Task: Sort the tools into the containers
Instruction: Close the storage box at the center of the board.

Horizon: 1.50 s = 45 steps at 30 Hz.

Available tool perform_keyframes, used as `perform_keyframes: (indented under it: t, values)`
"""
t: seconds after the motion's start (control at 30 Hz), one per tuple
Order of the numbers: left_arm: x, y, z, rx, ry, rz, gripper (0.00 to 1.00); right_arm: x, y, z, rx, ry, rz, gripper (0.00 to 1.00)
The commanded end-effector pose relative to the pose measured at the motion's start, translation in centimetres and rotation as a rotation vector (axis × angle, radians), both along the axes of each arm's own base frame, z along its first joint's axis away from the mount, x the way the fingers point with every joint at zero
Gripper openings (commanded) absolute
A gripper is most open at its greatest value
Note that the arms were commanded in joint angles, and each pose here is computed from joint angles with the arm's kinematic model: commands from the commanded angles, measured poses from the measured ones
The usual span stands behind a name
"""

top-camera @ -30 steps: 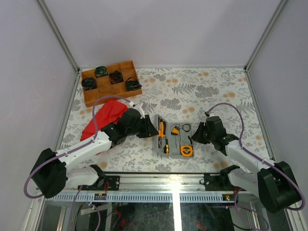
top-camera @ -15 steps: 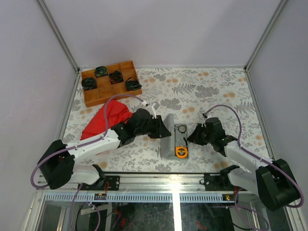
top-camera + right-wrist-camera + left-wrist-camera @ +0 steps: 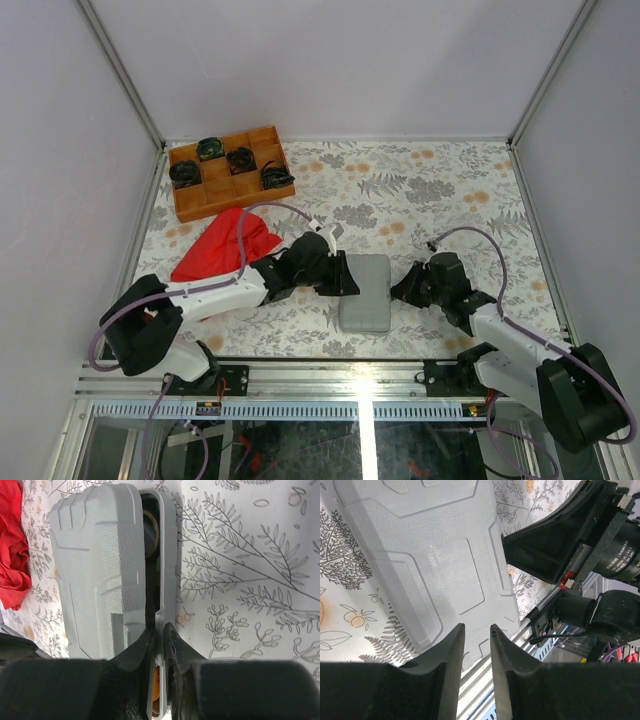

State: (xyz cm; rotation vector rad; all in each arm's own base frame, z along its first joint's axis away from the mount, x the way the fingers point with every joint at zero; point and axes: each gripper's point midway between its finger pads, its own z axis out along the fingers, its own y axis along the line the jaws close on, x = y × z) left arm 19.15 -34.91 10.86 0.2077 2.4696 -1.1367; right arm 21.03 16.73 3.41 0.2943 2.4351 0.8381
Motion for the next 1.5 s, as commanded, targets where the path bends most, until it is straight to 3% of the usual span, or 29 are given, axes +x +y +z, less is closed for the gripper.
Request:
perform_keyframes:
  t: [0.0, 0.27, 0.5, 0.73, 1.03, 1.47]
  values:
    - [1.2, -1.9, 1.9, -0.035, -0.072, 0.0, 0.25, 0.3, -0.8, 0.4, 0.027, -0.018, -0.122, 0.15]
    - [1.8, -3.6, 0.6, 0.08, -0.099, -0.017, 0.25, 0.8, -1.5, 2.0, 0.09, -0.108, -0.203, 0.24]
    - [1.8, -5.1, -0.7, 0.144, -0.102, -0.049, 0.25, 0.7, -2.7, 2.3, 0.055, -0.124, -0.246, 0.32]
    - [1.2, -4.8, -3.4, 0.238, -0.09, -0.056, 0.23, 1.0, -4.6, 3.6, -0.015, -0.16, -0.319, 0.33]
    - [0.4, -2.6, -6.9, 0.357, -0.077, -0.039, 0.21, 0.2, -7.5, 2.3, -0.225, -0.059, -0.36, 0.3]
    - [-2.0, -0.1, -12.7, 0.562, -0.007, -0.091, 0.1, 0.2, -5.5, 1.1, -0.199, 0.002, -0.26, 0.31]
